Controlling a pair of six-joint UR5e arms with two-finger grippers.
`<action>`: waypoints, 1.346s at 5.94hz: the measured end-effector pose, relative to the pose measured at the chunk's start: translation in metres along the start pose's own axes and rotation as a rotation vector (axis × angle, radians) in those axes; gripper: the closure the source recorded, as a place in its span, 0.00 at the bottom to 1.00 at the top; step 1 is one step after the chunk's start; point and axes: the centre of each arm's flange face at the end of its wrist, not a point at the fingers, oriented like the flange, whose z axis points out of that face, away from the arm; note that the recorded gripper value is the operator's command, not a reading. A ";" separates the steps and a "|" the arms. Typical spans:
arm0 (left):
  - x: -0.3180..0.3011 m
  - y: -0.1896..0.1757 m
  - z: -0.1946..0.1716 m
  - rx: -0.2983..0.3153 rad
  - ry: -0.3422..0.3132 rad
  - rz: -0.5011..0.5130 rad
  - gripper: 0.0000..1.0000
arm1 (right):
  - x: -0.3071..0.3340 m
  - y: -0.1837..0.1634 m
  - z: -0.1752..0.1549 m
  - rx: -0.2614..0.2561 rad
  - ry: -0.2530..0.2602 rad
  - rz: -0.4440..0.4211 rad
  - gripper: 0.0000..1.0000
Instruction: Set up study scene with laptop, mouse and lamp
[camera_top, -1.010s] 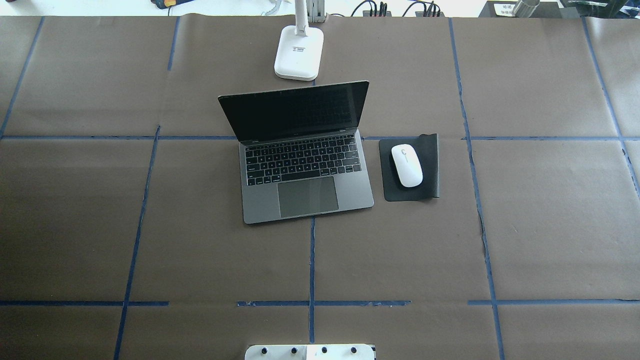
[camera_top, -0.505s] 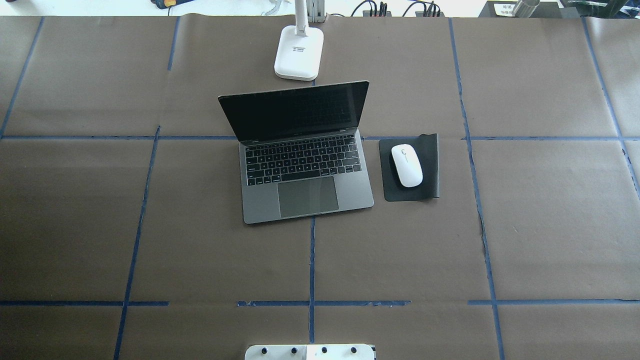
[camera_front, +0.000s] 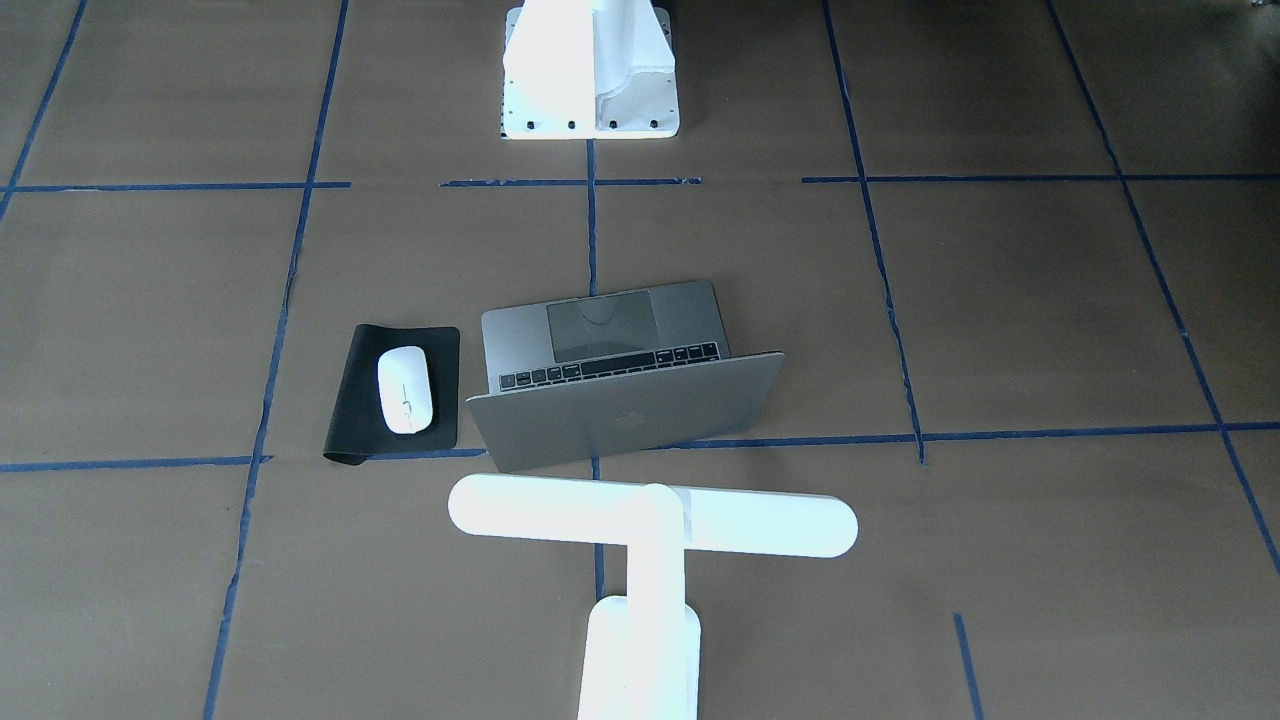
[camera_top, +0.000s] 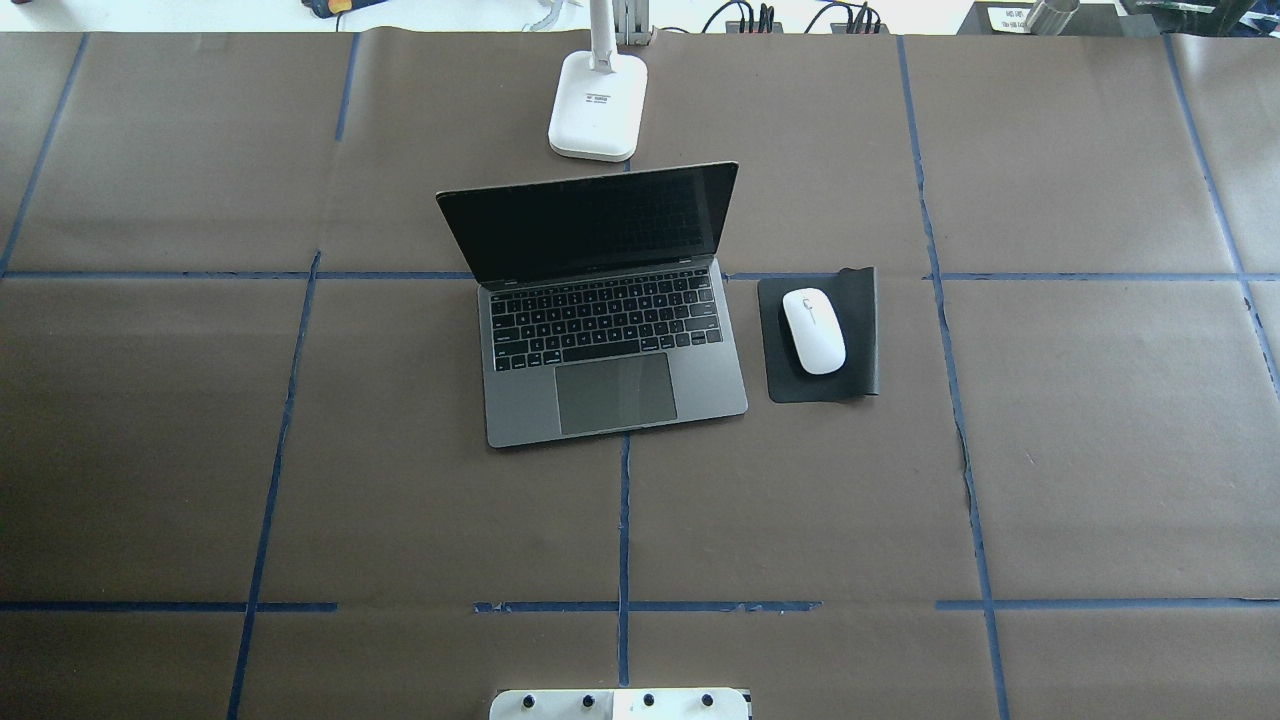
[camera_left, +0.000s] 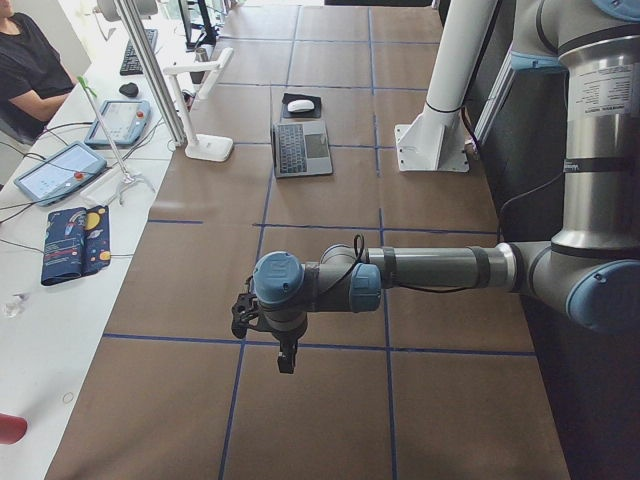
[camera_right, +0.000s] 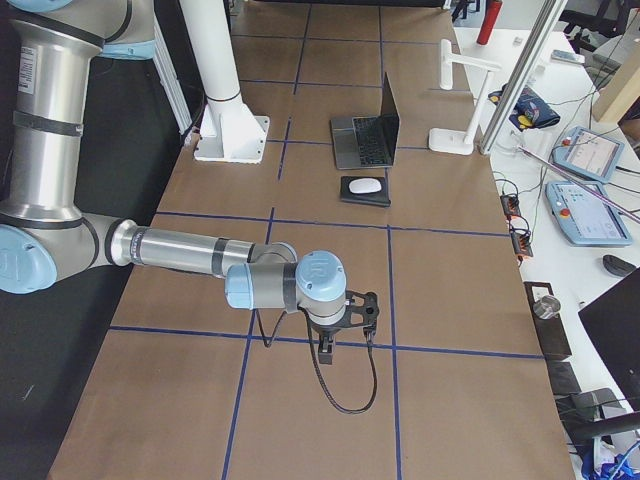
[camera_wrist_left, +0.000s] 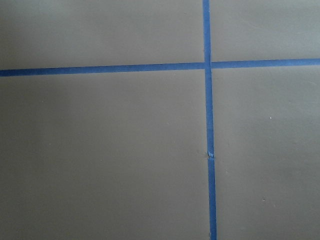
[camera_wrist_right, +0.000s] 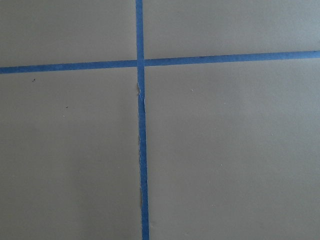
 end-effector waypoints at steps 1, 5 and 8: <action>-0.003 0.001 0.003 -0.005 0.000 -0.006 0.00 | 0.000 0.000 0.000 0.001 0.000 -0.001 0.00; -0.004 0.000 0.003 -0.001 0.001 -0.001 0.00 | -0.001 0.000 -0.001 0.003 0.001 -0.002 0.00; -0.004 0.000 0.004 0.001 0.000 0.001 0.00 | 0.000 0.000 -0.001 0.003 0.000 0.000 0.00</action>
